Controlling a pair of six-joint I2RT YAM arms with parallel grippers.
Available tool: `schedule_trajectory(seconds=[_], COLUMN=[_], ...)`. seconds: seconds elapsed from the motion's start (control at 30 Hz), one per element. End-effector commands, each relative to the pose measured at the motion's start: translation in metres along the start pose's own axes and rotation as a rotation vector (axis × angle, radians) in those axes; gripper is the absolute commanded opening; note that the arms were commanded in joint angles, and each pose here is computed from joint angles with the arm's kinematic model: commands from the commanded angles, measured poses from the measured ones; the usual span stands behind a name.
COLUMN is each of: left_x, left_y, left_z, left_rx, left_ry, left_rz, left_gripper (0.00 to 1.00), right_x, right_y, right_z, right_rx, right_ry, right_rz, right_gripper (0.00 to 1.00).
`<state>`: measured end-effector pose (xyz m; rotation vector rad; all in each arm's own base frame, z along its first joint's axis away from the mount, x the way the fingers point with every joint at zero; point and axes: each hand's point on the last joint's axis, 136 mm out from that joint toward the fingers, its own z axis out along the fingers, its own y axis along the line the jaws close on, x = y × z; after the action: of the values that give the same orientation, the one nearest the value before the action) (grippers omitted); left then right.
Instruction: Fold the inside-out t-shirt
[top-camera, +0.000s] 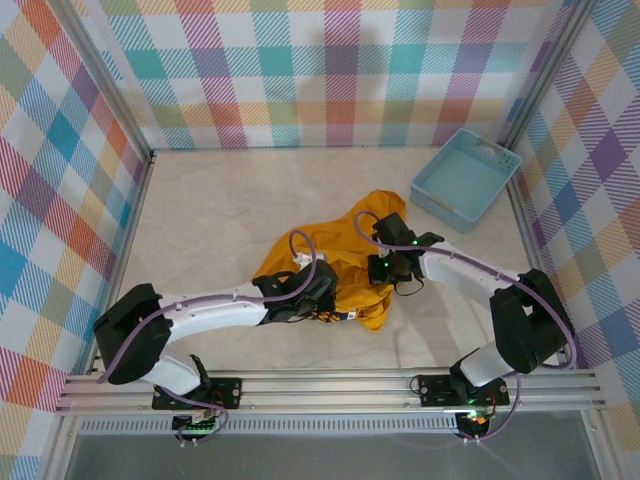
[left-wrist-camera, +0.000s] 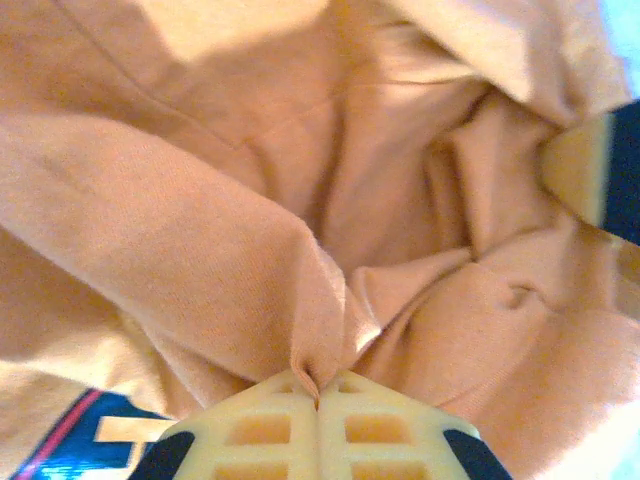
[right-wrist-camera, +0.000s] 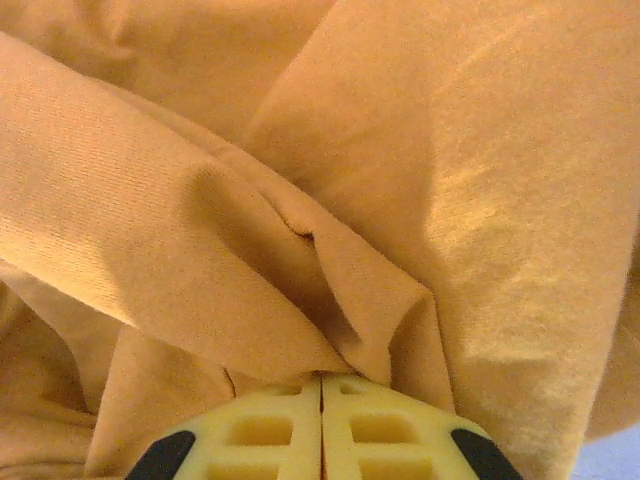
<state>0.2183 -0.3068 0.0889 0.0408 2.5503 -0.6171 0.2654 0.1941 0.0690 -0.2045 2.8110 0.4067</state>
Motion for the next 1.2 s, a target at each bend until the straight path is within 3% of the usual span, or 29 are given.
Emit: schedule_trajectory(seconds=[0.0, 0.13, 0.23, 0.37, 0.7, 0.83, 0.97, 1.07, 1.17], left_x=[-0.002, 0.002, 0.008, 0.019, 0.035, 0.044, 0.051, 0.058, 0.067], left_y=[-0.003, -0.013, -0.016, -0.017, -0.007, -0.006, -0.002, 0.01, 0.023], left_z=[-0.001, -0.005, -0.006, -0.002, 0.007, 0.015, 0.019, 0.018, 0.021], left_rx=[0.043, 0.083, 0.088, 0.111, 0.096, 0.09, 0.078, 0.039, 0.002], left_ry=[-0.057, -0.08, -0.093, -0.077, -0.038, -0.001, 0.031, 0.051, 0.081], left_rz=[-0.003, 0.033, 0.049, 0.044, 0.03, 0.046, 0.054, 0.063, 0.068], left_gripper=[0.03, 0.0, 0.0, 0.0, 0.0, 0.0, 0.0, 0.02, 0.06], right_x=[-0.001, -0.005, 0.001, 0.015, 0.025, 0.028, 0.023, 0.012, 0.006], right_y=[0.008, 0.025, 0.046, 0.072, 0.051, 0.037, 0.021, 0.008, 0.012], right_z=[-0.029, -0.067, -0.07, -0.047, 0.003, 0.01, 0.011, -0.003, -0.02], right_rx=[-0.031, -0.045, -0.091, -0.136, 0.013, 0.085, 0.182, 0.243, 0.187], right_ry=[-0.064, -0.119, -0.075, 0.022, 0.136, 0.158, 0.131, 0.048, -0.039], right_rz=[-0.068, -0.151, -0.192, -0.191, -0.169, -0.179, -0.169, -0.138, -0.133], right_gripper=[0.14, 0.24, 0.28, 0.29, 0.35, 0.31, 0.01, 0.0, 0.0])
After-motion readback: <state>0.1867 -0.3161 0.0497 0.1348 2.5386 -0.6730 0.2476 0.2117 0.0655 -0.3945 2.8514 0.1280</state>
